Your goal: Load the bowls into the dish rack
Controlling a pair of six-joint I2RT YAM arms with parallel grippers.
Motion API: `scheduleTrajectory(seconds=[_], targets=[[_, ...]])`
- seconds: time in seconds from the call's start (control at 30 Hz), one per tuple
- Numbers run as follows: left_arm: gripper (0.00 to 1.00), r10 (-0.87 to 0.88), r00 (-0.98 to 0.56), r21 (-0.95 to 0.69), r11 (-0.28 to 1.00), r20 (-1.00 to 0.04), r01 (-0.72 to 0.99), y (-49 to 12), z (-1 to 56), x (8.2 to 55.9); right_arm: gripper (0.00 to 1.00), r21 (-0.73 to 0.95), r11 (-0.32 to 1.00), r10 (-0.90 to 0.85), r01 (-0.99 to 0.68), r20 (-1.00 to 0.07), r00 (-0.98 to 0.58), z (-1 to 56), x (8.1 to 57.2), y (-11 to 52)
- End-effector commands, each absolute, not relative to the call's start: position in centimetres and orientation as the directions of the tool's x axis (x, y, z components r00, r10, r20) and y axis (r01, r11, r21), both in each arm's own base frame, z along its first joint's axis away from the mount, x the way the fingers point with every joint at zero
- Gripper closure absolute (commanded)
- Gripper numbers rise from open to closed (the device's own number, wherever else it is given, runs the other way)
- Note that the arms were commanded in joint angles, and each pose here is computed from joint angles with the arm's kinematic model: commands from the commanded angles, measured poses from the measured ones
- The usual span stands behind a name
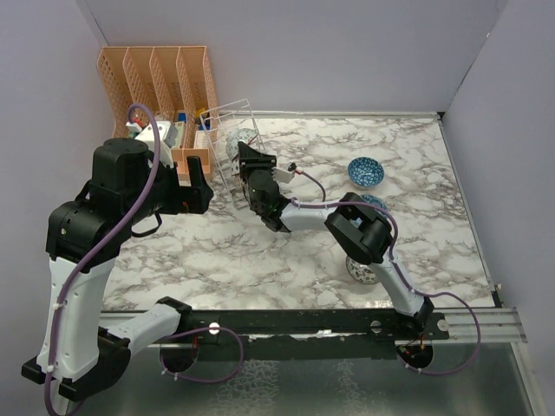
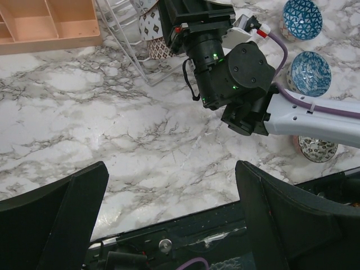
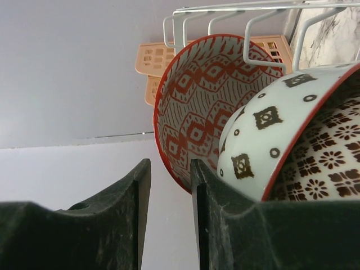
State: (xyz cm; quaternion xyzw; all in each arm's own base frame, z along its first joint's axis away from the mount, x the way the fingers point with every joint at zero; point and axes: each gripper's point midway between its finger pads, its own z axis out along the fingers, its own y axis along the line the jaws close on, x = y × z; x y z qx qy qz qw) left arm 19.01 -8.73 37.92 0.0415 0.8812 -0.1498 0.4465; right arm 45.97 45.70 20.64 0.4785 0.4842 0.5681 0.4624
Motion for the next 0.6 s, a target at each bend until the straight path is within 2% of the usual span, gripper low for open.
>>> scheduleTrajectory(seconds=[0.0, 0.57], targets=[[0.01, -0.059, -0.585, -0.238, 0.943, -0.809, 0.234, -9.3, 38.3, 19.1, 0.65, 0.984, -0.171, 0.971, -0.055, 0.159, -0.179, 22.9, 44.5, 46.5], [0.01, -0.071, -0.591, -0.250, 0.941, -0.803, 0.226, -9.5, 38.2, 19.2, 0.55, 0.988, -0.157, 0.962, -0.004, 0.152, -0.225, 22.4, 42.9, 46.6]])
